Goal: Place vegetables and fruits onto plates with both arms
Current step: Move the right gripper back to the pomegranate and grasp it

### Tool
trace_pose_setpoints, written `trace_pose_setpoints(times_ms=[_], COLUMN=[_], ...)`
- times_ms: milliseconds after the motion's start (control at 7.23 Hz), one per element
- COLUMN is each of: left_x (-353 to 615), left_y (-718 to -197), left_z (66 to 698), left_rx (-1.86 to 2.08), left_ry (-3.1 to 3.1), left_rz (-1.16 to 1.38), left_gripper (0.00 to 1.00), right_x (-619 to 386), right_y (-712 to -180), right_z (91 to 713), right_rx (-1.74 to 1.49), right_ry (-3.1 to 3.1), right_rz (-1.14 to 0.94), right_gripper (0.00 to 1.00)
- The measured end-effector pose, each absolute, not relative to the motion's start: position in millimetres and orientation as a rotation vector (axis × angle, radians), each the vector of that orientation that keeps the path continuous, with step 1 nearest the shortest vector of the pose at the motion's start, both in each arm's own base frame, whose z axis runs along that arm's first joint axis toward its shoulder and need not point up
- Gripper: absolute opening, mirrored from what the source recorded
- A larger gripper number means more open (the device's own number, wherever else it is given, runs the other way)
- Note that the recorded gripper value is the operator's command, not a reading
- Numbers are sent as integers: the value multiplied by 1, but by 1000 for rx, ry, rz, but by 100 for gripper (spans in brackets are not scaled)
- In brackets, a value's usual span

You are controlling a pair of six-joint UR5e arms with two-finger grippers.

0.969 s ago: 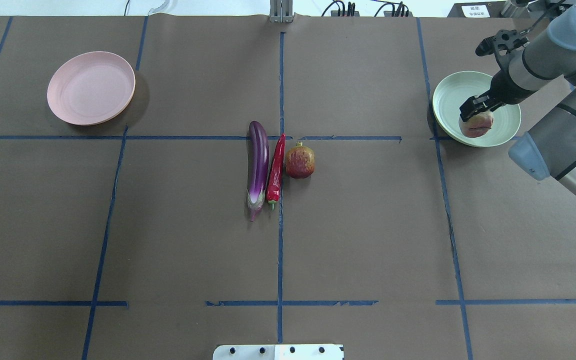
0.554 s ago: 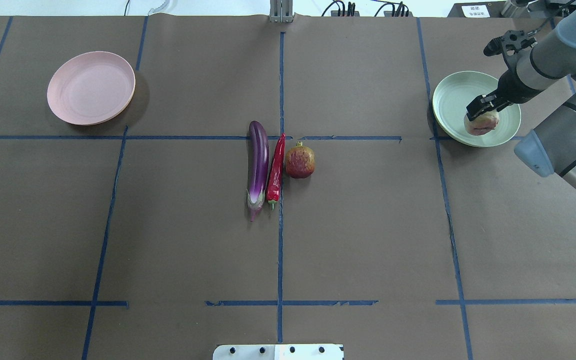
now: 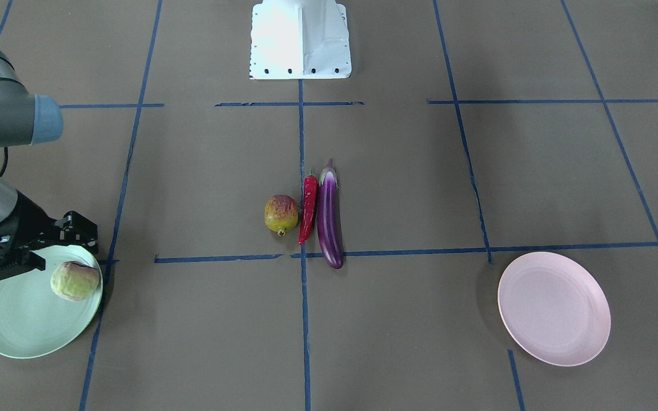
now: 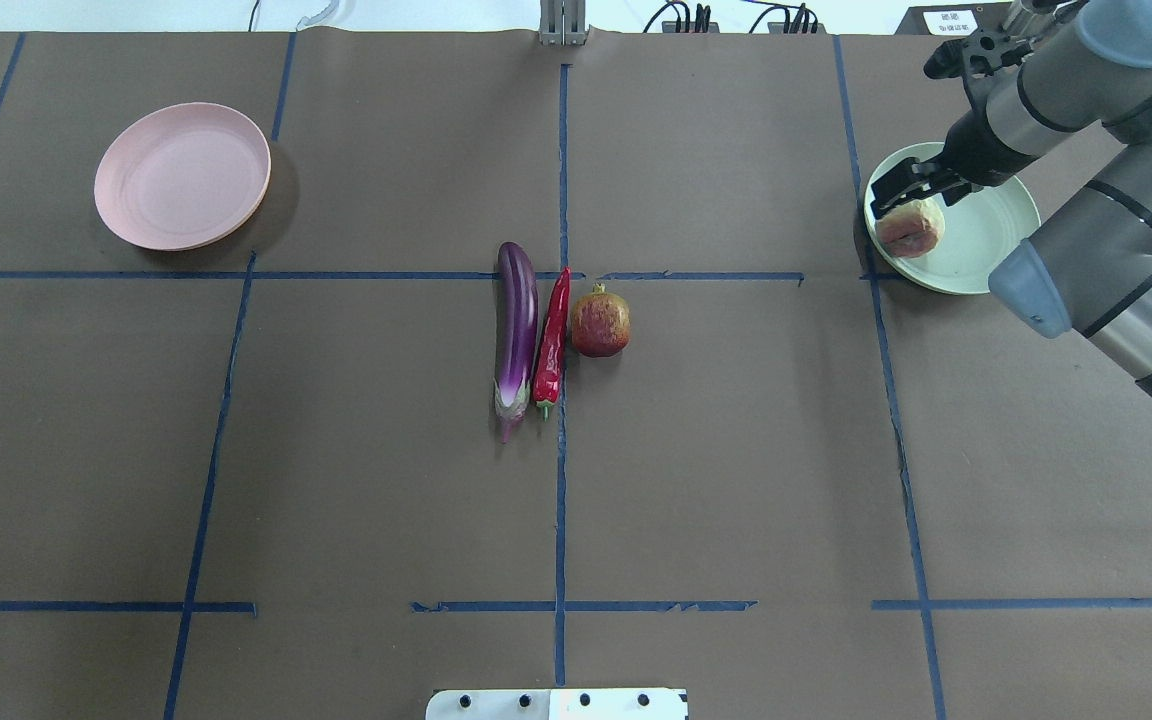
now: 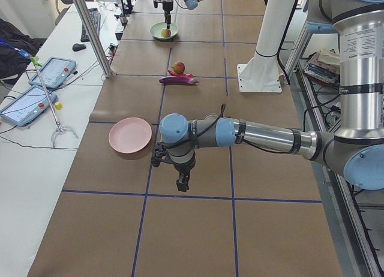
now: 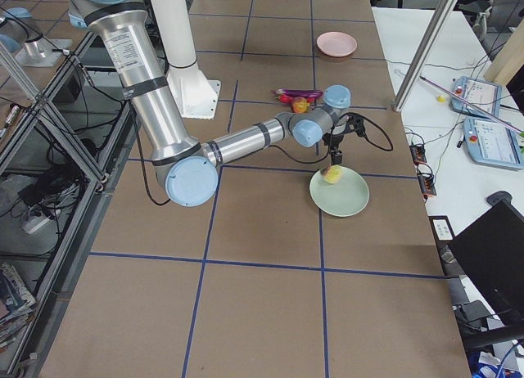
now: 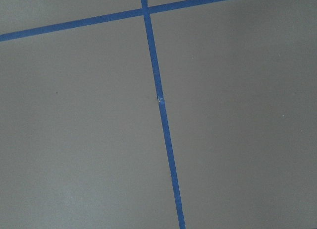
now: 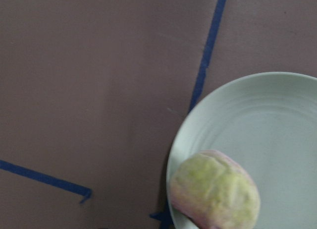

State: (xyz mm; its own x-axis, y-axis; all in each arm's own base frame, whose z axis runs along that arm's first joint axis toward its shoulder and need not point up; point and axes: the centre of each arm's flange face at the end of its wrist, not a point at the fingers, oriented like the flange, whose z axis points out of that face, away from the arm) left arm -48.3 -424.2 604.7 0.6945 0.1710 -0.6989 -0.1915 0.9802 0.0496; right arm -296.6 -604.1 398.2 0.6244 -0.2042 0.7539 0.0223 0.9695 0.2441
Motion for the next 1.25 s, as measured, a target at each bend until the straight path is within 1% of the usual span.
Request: trace_pose_setpoints(times_ms=[277, 415, 692, 969, 1246], left_x=[-48, -48, -48, -48, -48], left_y=[-424, -424, -425, -424, -424], left_z=[604, 604, 605, 605, 605], left_rx=[-27, -27, -27, -29, -30], left_ry=[777, 777, 777, 777, 777], left_rz=[203, 204, 204, 202, 201], left_gripper=[100, 100, 100, 100, 100], right_x=[-390, -447, -525, -556, -570], right_y=[-579, -556, -515, -499, -494], right_z=[322, 280, 208, 191, 198], right_rx=[187, 189, 196, 201, 195], right_ry=[-938, -936, -874, -830, -803], right_rz=[-14, 42, 109, 123, 110], right_gripper=[100, 100, 100, 100, 100])
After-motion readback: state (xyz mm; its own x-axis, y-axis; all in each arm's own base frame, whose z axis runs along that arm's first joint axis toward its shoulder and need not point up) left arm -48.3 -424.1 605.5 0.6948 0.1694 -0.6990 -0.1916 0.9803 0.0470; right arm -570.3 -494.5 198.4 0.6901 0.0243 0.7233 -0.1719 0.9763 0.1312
